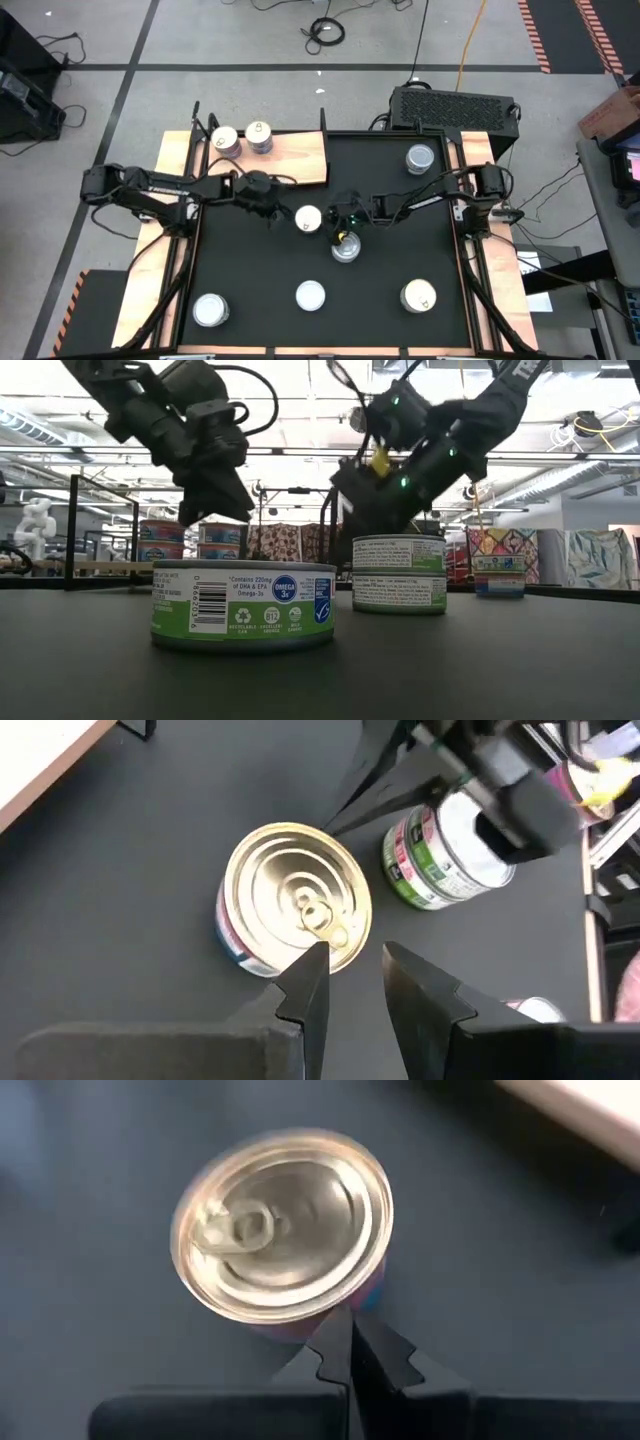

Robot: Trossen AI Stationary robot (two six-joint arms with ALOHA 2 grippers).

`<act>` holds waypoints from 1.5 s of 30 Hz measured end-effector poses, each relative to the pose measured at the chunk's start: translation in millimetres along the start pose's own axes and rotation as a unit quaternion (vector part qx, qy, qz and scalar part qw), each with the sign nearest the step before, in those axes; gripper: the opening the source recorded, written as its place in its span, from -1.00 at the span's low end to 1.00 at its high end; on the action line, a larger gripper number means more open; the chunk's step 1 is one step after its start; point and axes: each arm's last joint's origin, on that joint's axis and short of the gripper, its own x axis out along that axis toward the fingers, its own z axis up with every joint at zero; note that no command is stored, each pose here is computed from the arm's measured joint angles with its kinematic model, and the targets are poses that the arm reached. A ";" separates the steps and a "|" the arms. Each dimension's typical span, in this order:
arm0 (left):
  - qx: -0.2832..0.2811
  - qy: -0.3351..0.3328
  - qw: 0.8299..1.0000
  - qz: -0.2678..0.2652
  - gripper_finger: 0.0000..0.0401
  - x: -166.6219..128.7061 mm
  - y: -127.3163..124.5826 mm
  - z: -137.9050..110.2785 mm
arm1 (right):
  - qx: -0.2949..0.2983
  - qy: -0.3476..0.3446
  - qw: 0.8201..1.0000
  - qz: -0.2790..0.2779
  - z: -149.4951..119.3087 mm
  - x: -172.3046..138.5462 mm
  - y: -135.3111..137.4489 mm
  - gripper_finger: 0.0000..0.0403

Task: Stack canned seafood by type on shelf
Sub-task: Put the blue and pink tuna can on the bottom left of the shelf

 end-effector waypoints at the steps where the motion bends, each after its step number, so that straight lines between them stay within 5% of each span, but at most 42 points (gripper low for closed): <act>1: -0.003 0.002 1.000 -0.001 -0.51 -1.1 0.4 2.7 | -0.005 -0.007 1.000 0.003 3.7 -3.7 1.0 -1.00; 17: -0.051 0.009 0.998 0.022 -0.41 -14.2 -10.7 29.2 | -0.085 -0.079 0.993 0.023 37.1 -83.7 34.2 -1.00; 29: -0.088 0.032 0.992 0.085 0.22 -1.2 3.2 23.6 | -0.102 -0.076 0.991 0.031 34.7 -89.3 40.4 -1.00; 45: -0.100 0.084 0.987 0.096 0.25 45.6 27.2 13.2 | -0.105 -0.068 0.992 0.031 33.4 -89.0 39.9 -1.00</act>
